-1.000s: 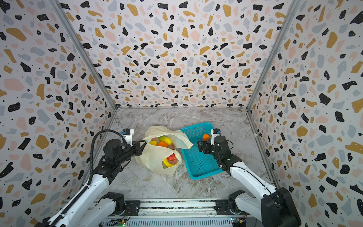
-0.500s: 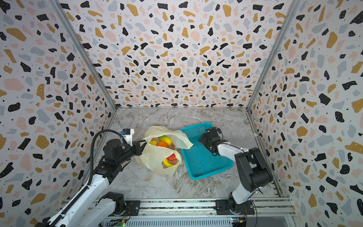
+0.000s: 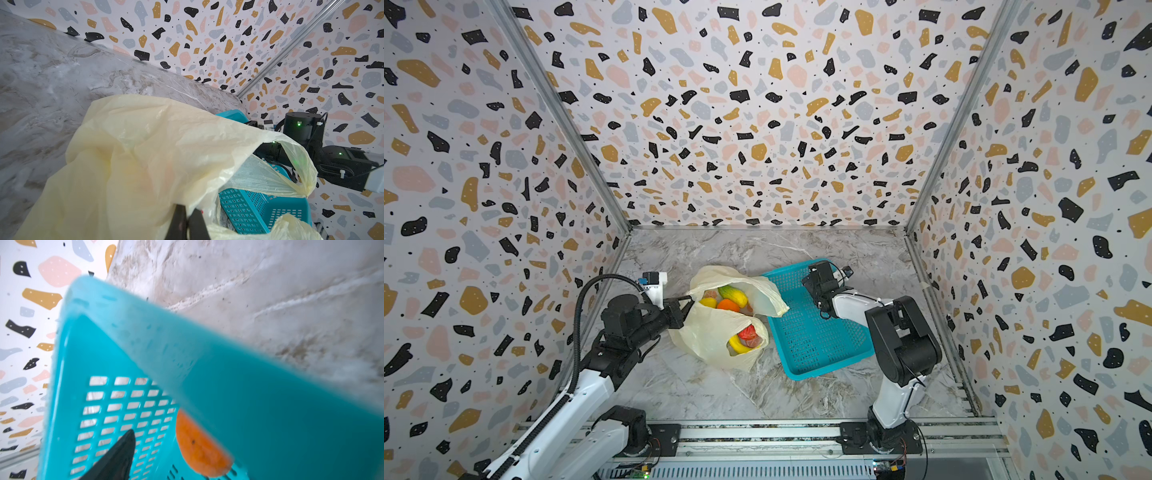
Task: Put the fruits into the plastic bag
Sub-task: 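Lower the right gripper into the basket and close on the orange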
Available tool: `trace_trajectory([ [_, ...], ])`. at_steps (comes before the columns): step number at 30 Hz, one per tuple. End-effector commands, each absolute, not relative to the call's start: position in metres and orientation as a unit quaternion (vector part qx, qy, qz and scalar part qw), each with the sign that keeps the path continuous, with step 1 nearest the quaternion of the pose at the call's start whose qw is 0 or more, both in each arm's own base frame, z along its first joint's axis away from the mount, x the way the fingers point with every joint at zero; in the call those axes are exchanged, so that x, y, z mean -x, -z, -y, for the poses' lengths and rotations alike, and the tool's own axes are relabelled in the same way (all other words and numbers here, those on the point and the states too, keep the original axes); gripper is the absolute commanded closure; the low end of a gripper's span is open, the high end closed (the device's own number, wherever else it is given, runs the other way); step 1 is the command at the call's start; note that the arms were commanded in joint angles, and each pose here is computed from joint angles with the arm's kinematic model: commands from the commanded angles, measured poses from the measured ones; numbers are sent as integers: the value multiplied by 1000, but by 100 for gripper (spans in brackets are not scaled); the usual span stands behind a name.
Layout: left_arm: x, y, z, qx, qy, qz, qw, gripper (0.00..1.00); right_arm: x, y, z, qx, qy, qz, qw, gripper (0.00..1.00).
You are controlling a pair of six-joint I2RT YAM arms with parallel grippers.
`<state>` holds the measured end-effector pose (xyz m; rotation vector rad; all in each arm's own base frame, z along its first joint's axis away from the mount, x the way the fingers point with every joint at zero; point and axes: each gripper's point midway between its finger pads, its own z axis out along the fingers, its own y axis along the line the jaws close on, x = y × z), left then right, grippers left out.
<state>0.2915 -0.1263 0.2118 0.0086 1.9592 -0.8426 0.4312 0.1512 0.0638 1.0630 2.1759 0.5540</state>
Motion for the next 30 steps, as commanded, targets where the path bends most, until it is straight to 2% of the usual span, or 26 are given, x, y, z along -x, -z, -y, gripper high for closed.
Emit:
trace_trajectory([
  [1, -292, -225, 128, -17, 349, -789, 506, 100, -429, -44, -151, -418, -204, -835, 294, 25],
  [7, -292, -223, 128, -17, 347, -790, 506, 100, -424, -25, -161, -405, -218, -847, 267, 35],
  [11, -292, -222, 127, -17, 346, -790, 505, 100, -422, -26, -165, -394, -232, -848, 267, 45],
  [13, -292, -222, 127, -17, 346, -790, 505, 100, -420, -30, -168, -382, -242, -851, 267, 46],
  [14, -292, -223, 128, -17, 347, -790, 505, 100, -418, -32, -170, -375, -246, -853, 265, 45],
  [18, -292, -222, 127, -16, 346, -791, 504, 100, -406, -37, -178, -338, -240, -872, 259, 25],
  [20, -292, -222, 128, -16, 348, -791, 504, 100, -398, -38, -180, -313, -235, -883, 258, 20],
  [30, -292, -222, 128, -17, 349, -791, 503, 100, -370, -23, -187, -239, -209, -919, 233, 19],
])
